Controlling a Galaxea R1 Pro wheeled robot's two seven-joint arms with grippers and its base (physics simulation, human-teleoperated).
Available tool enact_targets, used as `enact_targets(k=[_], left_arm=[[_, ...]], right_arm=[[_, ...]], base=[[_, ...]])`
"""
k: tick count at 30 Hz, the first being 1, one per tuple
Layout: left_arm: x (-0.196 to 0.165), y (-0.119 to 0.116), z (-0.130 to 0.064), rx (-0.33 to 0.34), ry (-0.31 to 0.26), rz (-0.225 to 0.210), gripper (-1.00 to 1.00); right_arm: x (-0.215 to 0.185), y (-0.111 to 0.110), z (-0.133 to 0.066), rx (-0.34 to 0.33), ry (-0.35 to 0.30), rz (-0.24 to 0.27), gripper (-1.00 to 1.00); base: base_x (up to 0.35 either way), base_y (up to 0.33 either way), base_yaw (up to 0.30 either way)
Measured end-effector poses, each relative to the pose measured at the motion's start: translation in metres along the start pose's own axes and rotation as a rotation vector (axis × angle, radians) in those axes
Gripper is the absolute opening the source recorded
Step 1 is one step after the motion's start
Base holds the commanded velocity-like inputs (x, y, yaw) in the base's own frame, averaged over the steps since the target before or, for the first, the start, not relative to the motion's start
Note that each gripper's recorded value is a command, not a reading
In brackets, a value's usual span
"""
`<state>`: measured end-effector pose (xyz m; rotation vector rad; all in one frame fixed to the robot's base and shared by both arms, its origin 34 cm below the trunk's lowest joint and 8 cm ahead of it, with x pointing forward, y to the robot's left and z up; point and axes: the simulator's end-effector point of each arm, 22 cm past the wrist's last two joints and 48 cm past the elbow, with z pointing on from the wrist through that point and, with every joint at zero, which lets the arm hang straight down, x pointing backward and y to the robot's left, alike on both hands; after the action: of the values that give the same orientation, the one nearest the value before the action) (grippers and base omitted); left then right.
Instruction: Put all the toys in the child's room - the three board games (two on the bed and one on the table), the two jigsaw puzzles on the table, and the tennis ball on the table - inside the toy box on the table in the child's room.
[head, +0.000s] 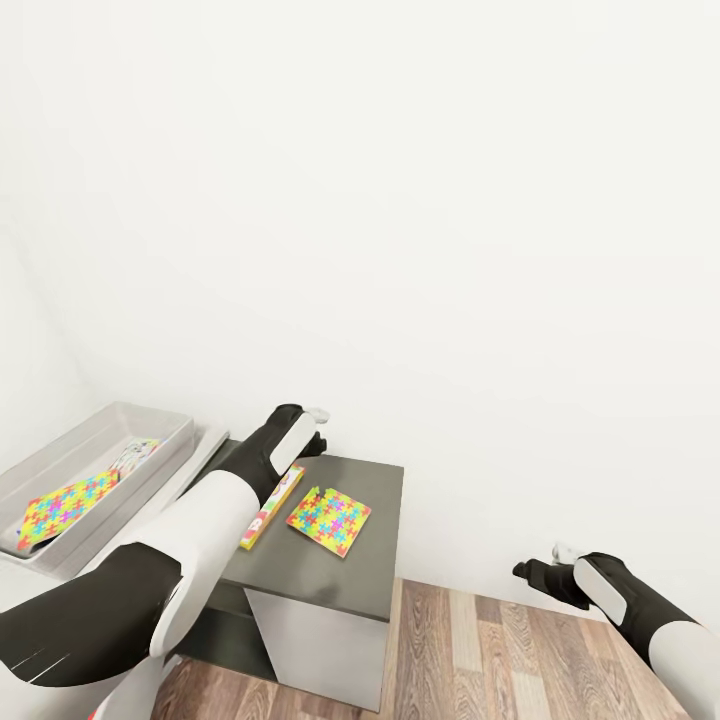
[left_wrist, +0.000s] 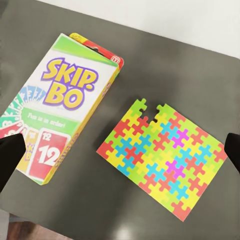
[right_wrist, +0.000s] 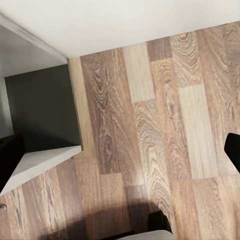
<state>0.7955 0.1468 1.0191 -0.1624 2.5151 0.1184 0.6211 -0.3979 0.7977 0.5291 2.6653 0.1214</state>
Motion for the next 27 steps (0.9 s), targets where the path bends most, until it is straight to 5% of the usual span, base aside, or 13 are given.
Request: enact_targets(k=[16,27], left_arm=[[0.005,-0.005,0.007,0.023,0.013,-0.001,1.0],[0.028,-0.009,0.036,0.054,0.026,-0.037,1.0]], right_arm=[[0.004,-0.002,0.004,0.003,0.011,0.0,1.0],[0.013,-0.001,0.012,0.006,0.03,-0.001,1.0]], base=[[0.0,0.0,0.0],[0.0,0.0,0.0]])
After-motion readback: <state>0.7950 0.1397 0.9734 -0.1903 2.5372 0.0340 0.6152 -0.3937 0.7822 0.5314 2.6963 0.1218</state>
